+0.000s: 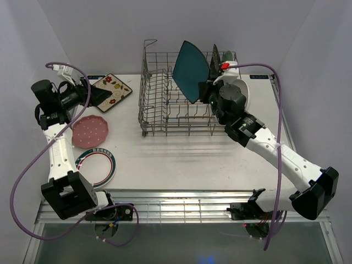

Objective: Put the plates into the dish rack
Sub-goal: Insert the plate into the dish rack.

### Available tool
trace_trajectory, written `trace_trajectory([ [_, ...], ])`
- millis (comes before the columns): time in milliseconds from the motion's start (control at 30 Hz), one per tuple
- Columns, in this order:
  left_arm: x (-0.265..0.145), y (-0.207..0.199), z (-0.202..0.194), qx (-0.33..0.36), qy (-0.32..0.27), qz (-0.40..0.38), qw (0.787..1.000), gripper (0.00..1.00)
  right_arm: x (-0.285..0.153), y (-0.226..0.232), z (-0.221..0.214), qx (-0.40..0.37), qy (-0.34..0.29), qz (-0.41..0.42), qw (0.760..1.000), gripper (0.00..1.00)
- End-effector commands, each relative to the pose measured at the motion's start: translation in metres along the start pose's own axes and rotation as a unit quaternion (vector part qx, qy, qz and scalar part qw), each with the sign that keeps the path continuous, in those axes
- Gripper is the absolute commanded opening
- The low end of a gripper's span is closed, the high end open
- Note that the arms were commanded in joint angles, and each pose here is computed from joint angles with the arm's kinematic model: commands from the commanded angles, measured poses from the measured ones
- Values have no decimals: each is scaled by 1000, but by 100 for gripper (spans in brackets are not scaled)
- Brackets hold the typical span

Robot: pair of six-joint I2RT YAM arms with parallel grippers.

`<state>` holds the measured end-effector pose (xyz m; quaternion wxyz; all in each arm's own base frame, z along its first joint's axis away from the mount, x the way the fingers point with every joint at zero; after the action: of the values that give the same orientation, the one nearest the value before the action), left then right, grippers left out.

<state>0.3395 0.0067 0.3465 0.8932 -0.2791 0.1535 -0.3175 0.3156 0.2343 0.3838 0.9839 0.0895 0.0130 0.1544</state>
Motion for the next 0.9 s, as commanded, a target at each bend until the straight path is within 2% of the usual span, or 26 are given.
trace_trajectory([
  [0, -9, -8, 3, 65, -21, 24, 997, 98, 1, -10, 82, 16, -126, -58, 990, 8],
  [200, -14, 1, -5, 89, -36, 56, 994, 98, 36, -11, 83, -53, -82, -127, 987, 8],
  [467, -8, 31, -25, 82, -43, 82, 992, 98, 80, -20, 85, -132, -58, -194, 970, 8],
  [500, -7, 34, -26, 78, -43, 82, 993, 98, 89, -22, 74, -148, -39, -200, 968, 8],
  [667, -1, 51, -34, 48, -39, 91, 994, 98, 113, -42, 69, -163, -19, -218, 962, 8],
  [867, 4, 58, -36, 55, -46, 98, 993, 98, 142, -74, 45, -168, 20, -227, 959, 8],
])
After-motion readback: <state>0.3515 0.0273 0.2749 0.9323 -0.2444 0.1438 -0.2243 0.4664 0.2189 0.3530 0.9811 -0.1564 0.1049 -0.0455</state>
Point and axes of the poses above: each gripper's point midway between its finger pads, its own x axis out along the fingers, its own y axis along the line the jaws close on, z = x × y, the point moved 4 cm from there along -x, back along the fingers, and after that the axes turned 7 degrees about -x, right-handed, at the moved point
